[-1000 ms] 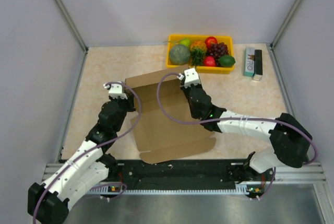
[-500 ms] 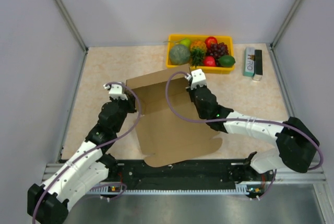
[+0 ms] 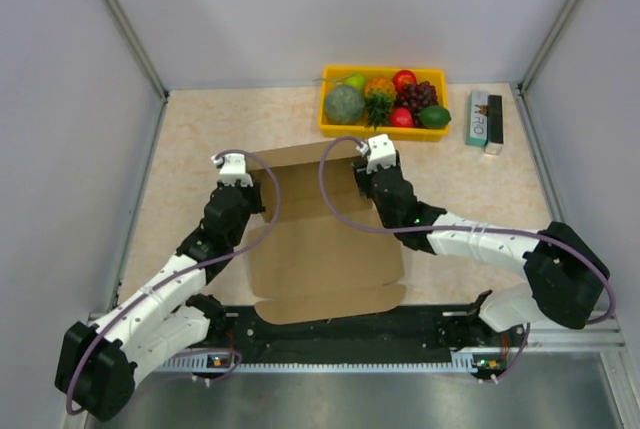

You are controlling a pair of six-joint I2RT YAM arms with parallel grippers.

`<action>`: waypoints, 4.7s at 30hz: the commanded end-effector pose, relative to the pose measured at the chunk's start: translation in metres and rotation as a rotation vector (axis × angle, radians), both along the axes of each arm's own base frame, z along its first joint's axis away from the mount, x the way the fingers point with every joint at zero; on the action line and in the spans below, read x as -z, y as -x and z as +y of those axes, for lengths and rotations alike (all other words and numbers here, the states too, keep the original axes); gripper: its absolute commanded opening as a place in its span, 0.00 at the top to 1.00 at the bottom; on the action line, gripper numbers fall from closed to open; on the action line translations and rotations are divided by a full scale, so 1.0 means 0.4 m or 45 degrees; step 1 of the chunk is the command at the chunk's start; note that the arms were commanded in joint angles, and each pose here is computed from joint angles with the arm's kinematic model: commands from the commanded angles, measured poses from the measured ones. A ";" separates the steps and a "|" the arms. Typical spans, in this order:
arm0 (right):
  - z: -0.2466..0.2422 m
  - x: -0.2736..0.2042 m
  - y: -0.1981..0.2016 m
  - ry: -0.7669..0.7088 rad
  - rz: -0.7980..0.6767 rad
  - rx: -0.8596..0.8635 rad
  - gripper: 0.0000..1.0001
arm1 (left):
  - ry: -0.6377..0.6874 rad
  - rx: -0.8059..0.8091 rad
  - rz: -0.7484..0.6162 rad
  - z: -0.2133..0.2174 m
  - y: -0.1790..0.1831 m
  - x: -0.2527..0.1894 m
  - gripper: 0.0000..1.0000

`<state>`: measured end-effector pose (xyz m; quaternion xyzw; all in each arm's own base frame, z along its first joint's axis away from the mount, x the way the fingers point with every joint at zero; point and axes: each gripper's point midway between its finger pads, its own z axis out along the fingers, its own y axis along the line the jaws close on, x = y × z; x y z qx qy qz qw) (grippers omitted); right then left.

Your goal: Fold the paper box

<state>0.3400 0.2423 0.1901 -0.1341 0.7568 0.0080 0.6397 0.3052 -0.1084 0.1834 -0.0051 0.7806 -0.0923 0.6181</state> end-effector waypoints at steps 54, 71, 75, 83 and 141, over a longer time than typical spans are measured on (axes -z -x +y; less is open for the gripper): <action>-0.054 -0.179 0.210 0.448 0.273 -0.362 0.01 | 0.414 0.067 0.025 0.063 0.226 -0.271 0.10; 0.237 -0.149 0.176 1.148 -0.162 -0.491 0.12 | 0.422 -0.120 -0.208 0.206 0.383 -0.395 0.10; 0.249 -0.090 0.140 1.376 -0.241 -0.417 0.16 | 0.442 -0.123 -0.267 0.228 0.430 -0.429 0.11; 0.291 -0.104 0.088 1.380 -0.322 -0.319 0.27 | 0.450 -0.100 -0.290 0.234 0.465 -0.441 0.11; -0.158 -0.031 -0.157 0.922 0.285 0.034 1.00 | 0.984 0.277 0.599 -0.109 0.335 0.207 0.02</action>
